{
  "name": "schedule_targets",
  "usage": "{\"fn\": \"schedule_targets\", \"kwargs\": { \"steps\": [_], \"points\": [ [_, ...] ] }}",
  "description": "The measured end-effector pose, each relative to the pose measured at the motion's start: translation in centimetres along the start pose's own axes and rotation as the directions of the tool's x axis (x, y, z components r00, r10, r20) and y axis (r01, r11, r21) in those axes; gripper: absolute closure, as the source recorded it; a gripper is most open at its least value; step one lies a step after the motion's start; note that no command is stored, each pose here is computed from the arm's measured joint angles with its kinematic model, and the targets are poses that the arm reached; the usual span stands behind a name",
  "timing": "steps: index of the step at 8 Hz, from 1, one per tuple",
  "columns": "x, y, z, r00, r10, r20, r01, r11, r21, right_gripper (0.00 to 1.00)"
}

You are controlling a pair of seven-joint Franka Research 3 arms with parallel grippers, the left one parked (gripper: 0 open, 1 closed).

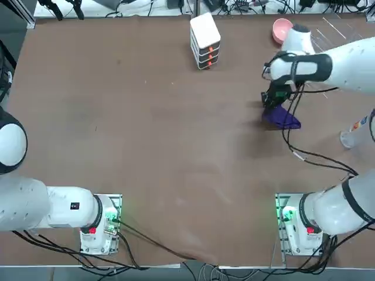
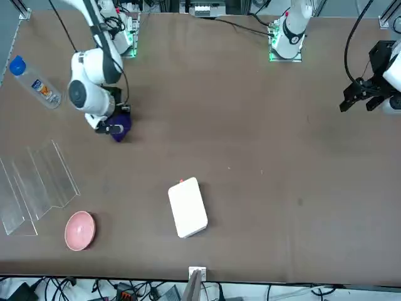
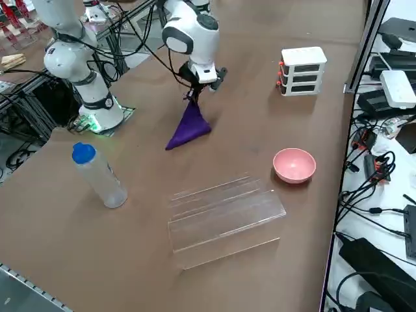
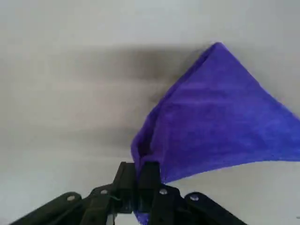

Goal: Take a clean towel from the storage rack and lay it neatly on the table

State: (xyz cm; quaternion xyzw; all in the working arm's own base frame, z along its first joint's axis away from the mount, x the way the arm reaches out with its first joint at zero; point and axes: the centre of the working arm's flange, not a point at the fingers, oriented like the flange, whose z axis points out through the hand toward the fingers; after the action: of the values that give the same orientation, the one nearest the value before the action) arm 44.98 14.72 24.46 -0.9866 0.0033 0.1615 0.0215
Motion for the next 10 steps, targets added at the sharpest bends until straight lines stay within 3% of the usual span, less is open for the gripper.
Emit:
{"fn": "schedule_targets", "kwargs": {
  "steps": [3,5,7,8,10],
  "points": [
    [-0.6,-3.1,2.7,0.999,-0.027,0.019,0.027,0.999,-0.035,0.82],
    [-0.6,-3.3,2.8,0.999,-0.027,0.018,0.027,0.999,-0.036,0.52],
    [-0.9,-3.6,0.6,1.000,-0.020,-0.001,0.020,0.999,-0.024,0.13],
    [-1.4,-3.5,-1.1,1.000,-0.019,-0.009,0.019,1.000,-0.015,0.00],
    [-2.3,-3.1,-4.6,0.995,0.085,-0.046,-0.084,0.996,0.018,0.00]
  ]
}}
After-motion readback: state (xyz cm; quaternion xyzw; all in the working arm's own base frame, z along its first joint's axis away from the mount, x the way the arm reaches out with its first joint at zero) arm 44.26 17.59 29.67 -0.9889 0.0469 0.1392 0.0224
